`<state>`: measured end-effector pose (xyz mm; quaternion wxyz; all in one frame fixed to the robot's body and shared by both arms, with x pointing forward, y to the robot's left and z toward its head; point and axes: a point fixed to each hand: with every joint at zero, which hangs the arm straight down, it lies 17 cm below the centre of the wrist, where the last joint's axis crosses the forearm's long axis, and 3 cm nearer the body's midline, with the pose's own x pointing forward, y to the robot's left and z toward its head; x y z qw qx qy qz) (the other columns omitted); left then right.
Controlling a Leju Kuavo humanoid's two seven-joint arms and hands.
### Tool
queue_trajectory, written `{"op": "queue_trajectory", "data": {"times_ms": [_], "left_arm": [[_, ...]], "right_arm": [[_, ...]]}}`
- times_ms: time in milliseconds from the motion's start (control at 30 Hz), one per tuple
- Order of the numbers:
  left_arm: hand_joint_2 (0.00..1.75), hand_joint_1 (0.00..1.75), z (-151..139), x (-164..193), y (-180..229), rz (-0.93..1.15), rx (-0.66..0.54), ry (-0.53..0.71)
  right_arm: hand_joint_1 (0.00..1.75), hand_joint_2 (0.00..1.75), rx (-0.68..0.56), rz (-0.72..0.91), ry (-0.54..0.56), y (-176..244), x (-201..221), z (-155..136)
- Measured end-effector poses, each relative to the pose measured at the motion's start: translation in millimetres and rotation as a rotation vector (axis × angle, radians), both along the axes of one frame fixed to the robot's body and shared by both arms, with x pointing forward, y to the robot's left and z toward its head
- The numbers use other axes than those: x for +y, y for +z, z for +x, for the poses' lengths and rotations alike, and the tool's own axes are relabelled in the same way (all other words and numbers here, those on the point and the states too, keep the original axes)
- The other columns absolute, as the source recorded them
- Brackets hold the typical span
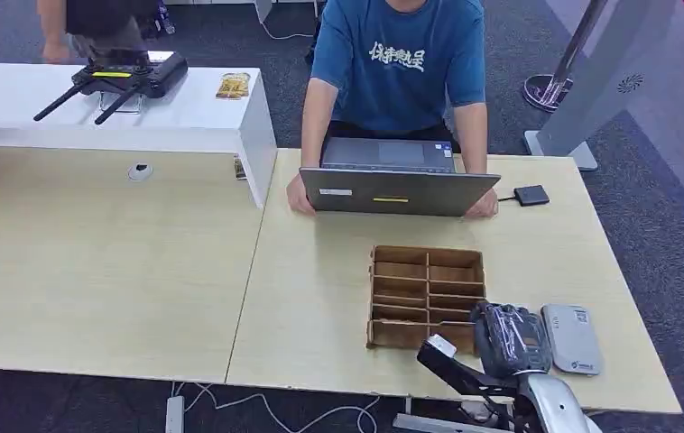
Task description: Pass the card to the sensor for recognition and then transmit it.
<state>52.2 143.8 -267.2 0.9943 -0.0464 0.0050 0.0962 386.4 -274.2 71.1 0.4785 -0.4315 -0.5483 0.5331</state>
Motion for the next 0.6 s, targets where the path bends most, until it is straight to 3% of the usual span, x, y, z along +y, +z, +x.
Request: {"op": "queue_trajectory", "data": {"times_ms": [133, 167, 200, 267, 600], "left_arm": [[0.00, 0.00, 0.0, 0.0, 0.0, 0.000, 0.000, 0.000], [0.00, 0.00, 0.0, 0.0, 0.0, 0.000, 0.000, -0.001], [0.00, 0.00, 0.0, 0.0, 0.0, 0.000, 0.000, -0.001], [0.00, 0.00, -0.1, -0.1, 0.0, 0.000, 0.000, -0.001], [0.00, 0.00, -0.1, -0.2, 0.0, -0.001, -0.002, -0.010]], "right_arm": [[1.45, 1.75, 0.000, 0.000, 0.000, -0.2, 0.1, -0.3], [1.19, 1.75, 0.001, 0.000, 0.000, -0.3, 0.1, -0.3], [0.42, 1.75, 0.001, 0.000, 0.000, -0.3, 0.1, -0.3], [0.00, 1.75, 0.001, 0.000, 0.000, -0.3, 0.1, -0.3], [0.00, 1.75, 0.001, -0.033, 0.021, -1.8, -1.0, -1.1]]}}
